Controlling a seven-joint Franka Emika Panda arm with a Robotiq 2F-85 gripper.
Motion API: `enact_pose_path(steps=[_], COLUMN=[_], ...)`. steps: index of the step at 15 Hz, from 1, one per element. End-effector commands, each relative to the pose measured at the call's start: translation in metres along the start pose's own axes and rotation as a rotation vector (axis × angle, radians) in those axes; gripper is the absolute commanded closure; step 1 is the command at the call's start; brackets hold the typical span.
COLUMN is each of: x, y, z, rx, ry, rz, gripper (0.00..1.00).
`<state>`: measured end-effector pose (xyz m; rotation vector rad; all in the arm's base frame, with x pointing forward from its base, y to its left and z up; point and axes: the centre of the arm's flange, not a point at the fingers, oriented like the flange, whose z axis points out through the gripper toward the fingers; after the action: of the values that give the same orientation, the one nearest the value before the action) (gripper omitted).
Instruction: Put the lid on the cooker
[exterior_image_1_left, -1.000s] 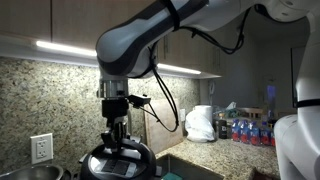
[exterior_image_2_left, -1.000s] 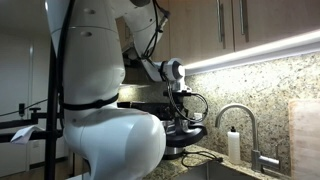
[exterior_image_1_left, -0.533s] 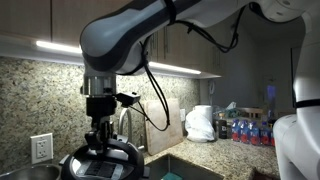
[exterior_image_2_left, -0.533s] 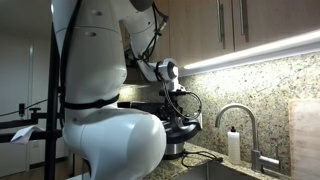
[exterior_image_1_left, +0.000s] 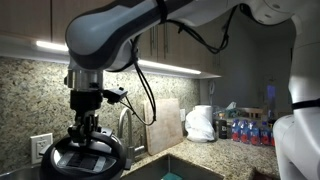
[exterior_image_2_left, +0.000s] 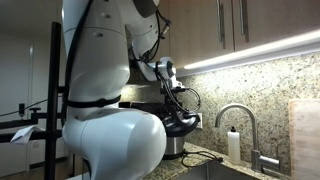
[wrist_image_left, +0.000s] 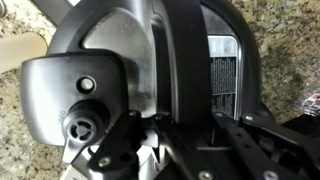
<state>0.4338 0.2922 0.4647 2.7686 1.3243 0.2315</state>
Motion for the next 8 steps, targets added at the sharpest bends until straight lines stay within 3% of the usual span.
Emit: enact_pose_path(steps=[1, 8], x=[0.0166, 0.0185], y=[0.0076, 0.0071], z=[-0.0121, -0.0138], rx=[-0.068, -0.051], ry=[0.058, 0.05], rz=[-0.049, -0.103], gripper=[0.96, 0.96])
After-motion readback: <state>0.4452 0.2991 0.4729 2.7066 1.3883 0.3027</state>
